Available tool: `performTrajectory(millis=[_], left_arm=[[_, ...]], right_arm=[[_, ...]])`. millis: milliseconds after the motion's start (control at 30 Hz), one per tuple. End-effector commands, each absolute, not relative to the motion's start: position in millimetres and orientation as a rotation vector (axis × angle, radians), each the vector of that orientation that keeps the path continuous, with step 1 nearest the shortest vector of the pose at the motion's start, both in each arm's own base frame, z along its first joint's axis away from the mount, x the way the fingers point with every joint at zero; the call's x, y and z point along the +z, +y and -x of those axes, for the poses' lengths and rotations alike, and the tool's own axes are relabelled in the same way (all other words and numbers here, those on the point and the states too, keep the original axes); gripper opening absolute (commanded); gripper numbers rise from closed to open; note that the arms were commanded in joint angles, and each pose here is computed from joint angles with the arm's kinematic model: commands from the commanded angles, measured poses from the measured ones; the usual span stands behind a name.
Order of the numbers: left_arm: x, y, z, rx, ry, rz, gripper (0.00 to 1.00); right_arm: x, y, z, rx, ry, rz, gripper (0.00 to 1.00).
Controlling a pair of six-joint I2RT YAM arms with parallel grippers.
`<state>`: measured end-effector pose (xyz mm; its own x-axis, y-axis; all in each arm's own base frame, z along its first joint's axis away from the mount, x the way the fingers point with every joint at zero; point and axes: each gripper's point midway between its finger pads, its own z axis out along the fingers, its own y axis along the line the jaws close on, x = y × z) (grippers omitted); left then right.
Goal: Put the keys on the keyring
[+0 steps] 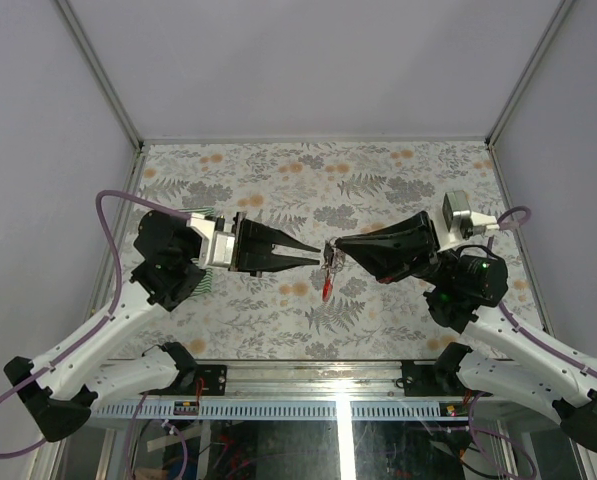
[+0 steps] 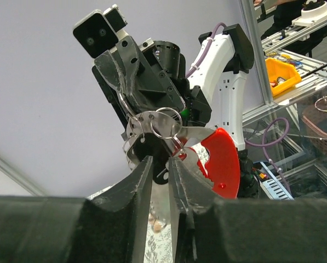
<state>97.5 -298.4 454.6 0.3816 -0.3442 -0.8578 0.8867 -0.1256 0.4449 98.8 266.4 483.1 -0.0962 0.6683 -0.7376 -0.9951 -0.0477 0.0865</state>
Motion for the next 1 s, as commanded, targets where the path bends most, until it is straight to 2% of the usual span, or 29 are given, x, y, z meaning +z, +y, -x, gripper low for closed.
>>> performTrajectory(millis=[0,333,567,967], left_arm=[[467.5,-292.5,-90.3,-1.143,0.52,-1.256,0.2],[497.0,-284.9,-92.2,-1.239,0.526,-1.049,0.24],[494.1,-290.0,-83.5,-1.331,0.506,-1.025,0.27],[480.4,-299.1,-98.3,-1.323,0.573,-0.978,0.29]], right_arm=[[507.1,250.3,-88.1,1.534,0.569,0.579,0.0],[487.7,258.4,-90.2,1.391,0.594,0.698,0.0],[486.7,258.4,-91.0,1.305,0.572,0.743,0.0],[488.9,258.1,-87.4,1.266,0.54,0.782,0.01]])
